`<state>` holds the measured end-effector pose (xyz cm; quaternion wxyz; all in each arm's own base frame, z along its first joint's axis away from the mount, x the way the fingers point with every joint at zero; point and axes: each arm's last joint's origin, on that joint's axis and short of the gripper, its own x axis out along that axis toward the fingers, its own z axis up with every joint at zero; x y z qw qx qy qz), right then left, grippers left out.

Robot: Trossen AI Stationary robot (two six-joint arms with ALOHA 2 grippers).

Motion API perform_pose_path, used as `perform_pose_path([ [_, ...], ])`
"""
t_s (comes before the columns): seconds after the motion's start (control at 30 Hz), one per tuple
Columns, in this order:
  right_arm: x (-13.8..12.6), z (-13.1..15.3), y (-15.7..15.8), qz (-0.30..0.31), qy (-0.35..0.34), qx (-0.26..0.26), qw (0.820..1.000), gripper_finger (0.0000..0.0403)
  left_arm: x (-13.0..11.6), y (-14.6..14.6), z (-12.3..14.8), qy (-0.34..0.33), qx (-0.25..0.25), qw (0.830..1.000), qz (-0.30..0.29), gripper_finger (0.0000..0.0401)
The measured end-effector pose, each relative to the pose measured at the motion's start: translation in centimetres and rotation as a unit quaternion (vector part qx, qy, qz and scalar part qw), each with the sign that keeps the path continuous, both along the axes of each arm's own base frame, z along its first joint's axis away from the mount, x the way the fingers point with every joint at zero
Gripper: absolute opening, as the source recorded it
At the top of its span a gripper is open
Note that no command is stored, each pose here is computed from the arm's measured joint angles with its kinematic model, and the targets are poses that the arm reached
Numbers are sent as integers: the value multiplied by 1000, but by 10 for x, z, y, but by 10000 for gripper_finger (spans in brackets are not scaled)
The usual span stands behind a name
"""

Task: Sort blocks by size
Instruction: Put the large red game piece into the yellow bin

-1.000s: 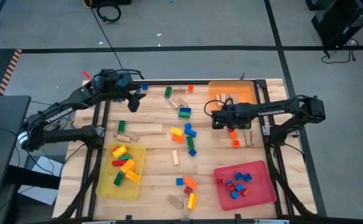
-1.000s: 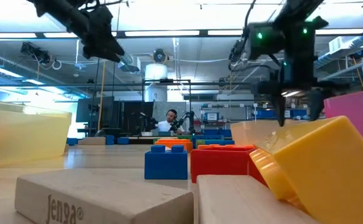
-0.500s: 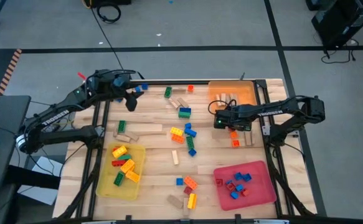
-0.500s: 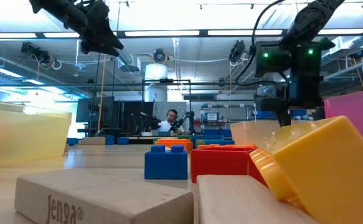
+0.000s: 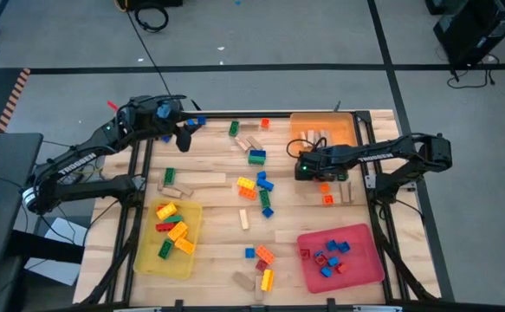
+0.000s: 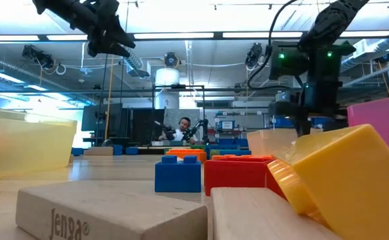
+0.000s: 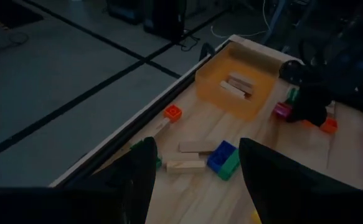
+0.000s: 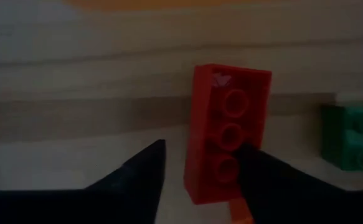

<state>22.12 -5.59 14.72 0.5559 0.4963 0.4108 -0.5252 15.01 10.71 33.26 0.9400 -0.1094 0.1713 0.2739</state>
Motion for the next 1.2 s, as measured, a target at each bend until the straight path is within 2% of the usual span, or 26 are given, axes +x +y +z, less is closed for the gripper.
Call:
perform_pose_path([
  [0.17, 5, 0, 7, 26, -17, 6, 1000, 98, 1, 1, 2, -9, 7, 1000, 0, 234],
  [0.37, 17, 4, 18, 60, -72, -2, 996, 94, 3, 2, 11, -51, 31, 998, 2, 234],
  [0.5, 31, 17, 28, 108, -158, -37, 981, 94, 4, 3, 12, -78, -1, 997, 16, 234],
  [0.6, 41, 36, 35, 142, -239, -93, 956, 94, 6, 4, 10, -91, -35, 995, 20, 234],
  [0.67, 47, 51, 39, 157, -293, -142, 932, 94, 9, 4, 7, -91, -57, 994, -6, 234],
  [0.8, 54, 84, 42, 179, -398, -238, 868, 94, 19, 6, 5, -103, -79, 989, -70, 234],
  [0.93, 58, 110, 43, 201, -459, -314, 807, 94, 34, 15, 1, -126, -107, 981, -100, 234],
  [1.07, 67, 131, 42, 225, -458, -352, 785, 94, 50, 23, -4, -160, -156, 967, -119, 234],
  [1.2, 84, 149, 39, 250, -439, -381, 774, 94, 72, 29, -10, -197, -211, 948, -132, 234],
])
